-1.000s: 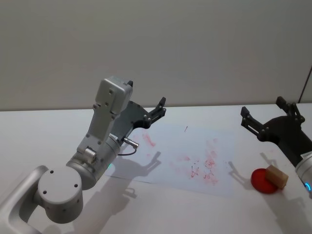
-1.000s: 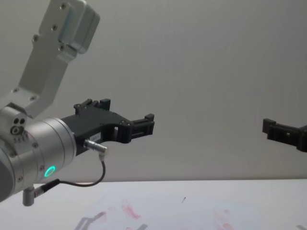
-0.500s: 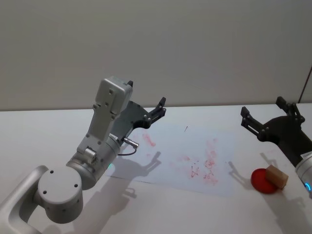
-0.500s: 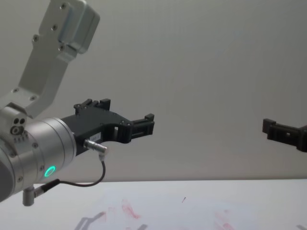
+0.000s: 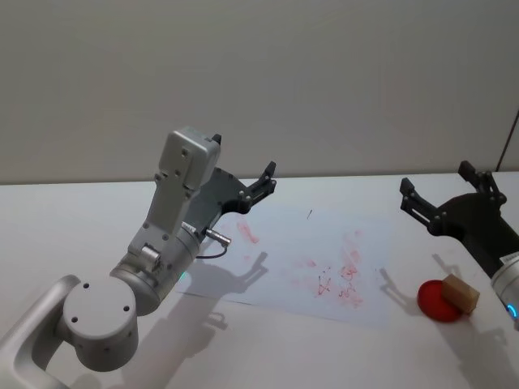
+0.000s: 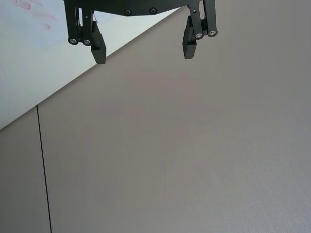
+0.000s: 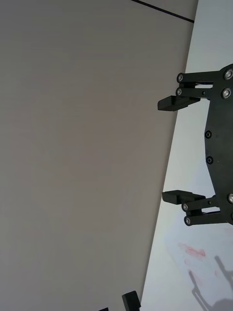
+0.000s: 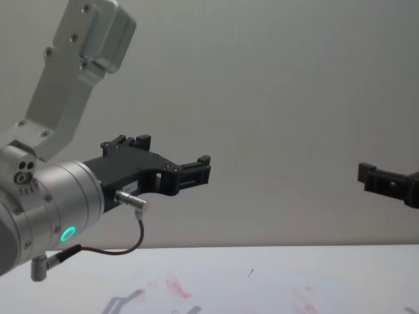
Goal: Use the one hand to pick up the stamp and affix it onto the A4 paper.
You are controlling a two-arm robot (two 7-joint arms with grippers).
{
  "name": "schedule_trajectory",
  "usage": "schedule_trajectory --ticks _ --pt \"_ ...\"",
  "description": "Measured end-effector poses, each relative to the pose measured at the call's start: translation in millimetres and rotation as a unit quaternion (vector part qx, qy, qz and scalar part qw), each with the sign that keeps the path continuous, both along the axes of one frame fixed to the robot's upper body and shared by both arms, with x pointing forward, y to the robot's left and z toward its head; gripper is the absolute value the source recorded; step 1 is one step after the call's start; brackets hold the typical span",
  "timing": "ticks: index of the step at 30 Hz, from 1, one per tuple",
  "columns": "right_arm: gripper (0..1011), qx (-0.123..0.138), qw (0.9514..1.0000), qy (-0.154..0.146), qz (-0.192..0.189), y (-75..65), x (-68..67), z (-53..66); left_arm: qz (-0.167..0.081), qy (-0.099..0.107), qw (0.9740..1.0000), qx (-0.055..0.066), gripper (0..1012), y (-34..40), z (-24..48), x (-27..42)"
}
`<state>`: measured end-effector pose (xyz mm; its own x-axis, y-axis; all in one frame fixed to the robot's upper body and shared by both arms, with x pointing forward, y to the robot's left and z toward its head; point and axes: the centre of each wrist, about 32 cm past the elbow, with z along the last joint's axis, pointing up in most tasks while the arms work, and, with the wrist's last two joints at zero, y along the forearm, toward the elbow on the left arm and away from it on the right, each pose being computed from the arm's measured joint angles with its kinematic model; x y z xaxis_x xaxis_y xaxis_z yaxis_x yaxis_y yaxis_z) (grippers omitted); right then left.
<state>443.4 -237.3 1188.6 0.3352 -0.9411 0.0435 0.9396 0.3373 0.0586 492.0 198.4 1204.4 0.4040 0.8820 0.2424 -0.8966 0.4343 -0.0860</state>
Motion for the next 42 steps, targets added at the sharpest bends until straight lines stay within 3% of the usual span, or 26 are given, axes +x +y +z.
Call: schedule_trajectory --ticks 8,20,31,42 --pt "1001 -0.010 0.9999 0.012 0.005 -5.2 -2.5 -1.6 0.000 0.000 1.0000 0.000 1001 0.0 0.0 0.0" --pt "1001 -0.049 0.9970 0.061 -0.001 -26.5 -20.5 -6.9 0.000 0.000 1.0000 0.000 1001 0.0 0.0 0.0" --pt "1001 -0.090 0.9894 0.114 -0.008 -45.5 -35.1 -14.8 0.000 0.000 1.0000 0.000 1001 0.0 0.0 0.0" --pt "1001 -0.118 0.9809 0.154 0.003 -54.6 -39.0 -19.9 0.000 0.000 1.0000 0.000 1001 0.0 0.0 0.0"
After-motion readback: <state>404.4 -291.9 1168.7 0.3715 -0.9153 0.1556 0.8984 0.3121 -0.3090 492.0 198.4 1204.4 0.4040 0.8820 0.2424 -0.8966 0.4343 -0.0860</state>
